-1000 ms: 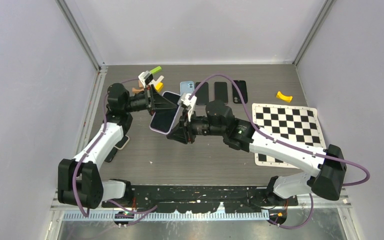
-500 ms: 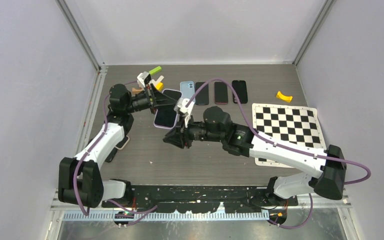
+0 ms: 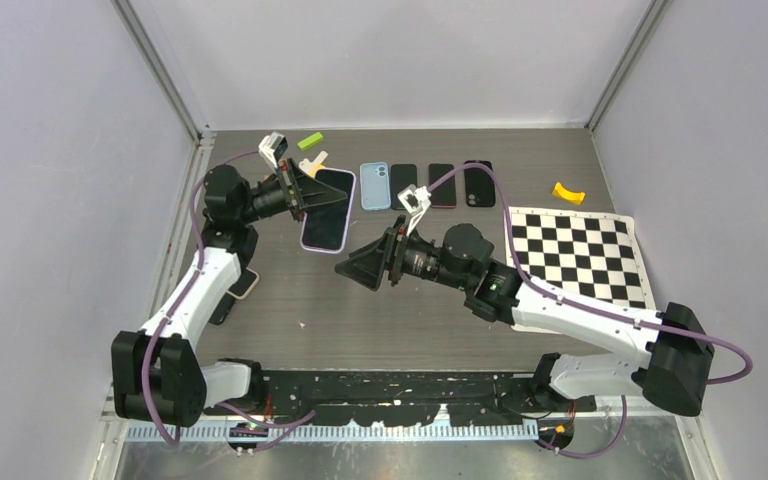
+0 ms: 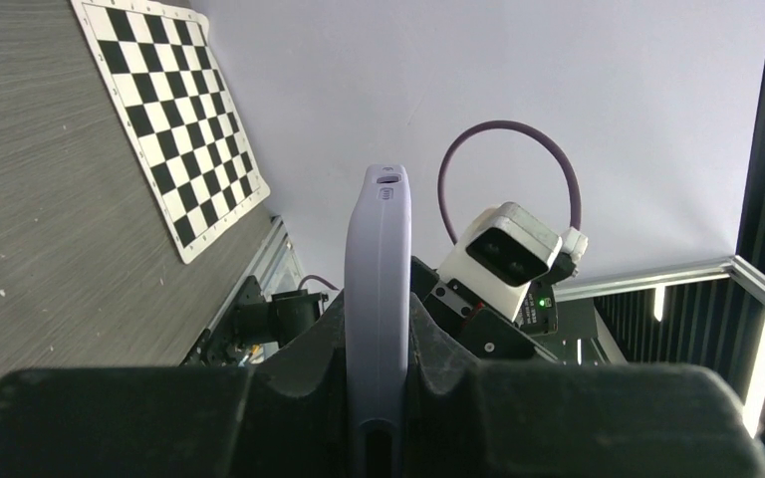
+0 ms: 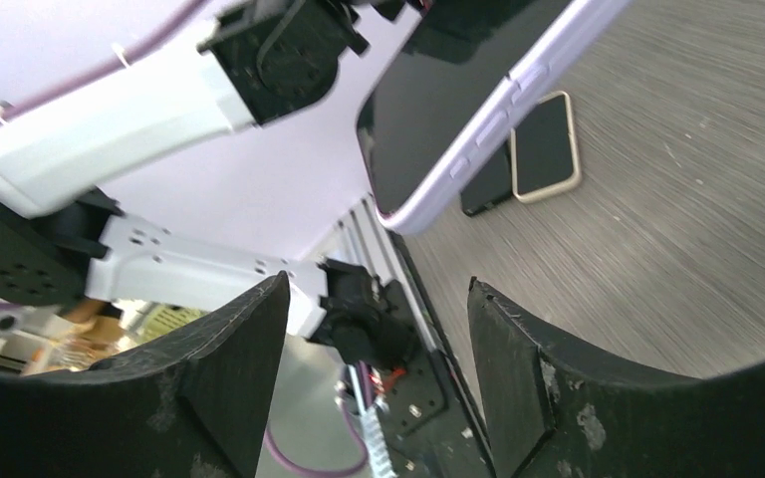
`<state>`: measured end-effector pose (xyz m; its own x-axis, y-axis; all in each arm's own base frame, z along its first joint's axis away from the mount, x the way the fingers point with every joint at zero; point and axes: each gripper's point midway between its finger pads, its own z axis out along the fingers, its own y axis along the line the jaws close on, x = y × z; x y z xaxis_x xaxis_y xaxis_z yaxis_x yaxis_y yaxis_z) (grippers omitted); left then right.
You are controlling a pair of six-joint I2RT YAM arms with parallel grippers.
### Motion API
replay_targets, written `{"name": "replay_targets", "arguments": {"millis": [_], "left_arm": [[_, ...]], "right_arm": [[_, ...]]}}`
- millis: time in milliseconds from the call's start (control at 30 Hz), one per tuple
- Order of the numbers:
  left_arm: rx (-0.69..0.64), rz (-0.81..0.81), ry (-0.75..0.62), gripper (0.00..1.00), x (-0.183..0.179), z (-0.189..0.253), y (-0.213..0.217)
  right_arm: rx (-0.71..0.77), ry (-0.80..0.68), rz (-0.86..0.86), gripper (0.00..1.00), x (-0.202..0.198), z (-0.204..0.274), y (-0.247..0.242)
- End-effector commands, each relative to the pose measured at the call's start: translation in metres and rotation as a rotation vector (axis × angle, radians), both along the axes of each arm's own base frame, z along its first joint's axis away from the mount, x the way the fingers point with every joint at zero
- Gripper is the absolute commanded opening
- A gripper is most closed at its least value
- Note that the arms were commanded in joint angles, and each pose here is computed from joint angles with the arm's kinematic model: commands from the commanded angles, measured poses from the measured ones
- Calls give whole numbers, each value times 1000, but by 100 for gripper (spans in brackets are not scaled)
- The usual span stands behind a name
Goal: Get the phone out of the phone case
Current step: Remove the phone case from the phone.
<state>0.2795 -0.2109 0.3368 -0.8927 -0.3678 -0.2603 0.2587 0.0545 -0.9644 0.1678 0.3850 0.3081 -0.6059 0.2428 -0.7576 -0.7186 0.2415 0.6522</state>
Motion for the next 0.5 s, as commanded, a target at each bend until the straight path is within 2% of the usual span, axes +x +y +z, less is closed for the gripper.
{"name": "replay_targets", "arguments": {"millis": [0,100,267,367,467], "left_arm": [[-17,0,-134,0,-11,36,2],[-21,-1,-132,0,-12,38,2],[-30,3,-142,0,-18,45,3],[-31,7,-151,0,-22,49,3],[-32,5,-148,0,-24,49,3]], "right_arm": [[197,11,-2,70,4,48,4],[216,14,5,63,6,53,8],[212,27,16,44,9,52,14],[209,29,38,28,8,53,18],[207,27,43,19,10,51,21]]}}
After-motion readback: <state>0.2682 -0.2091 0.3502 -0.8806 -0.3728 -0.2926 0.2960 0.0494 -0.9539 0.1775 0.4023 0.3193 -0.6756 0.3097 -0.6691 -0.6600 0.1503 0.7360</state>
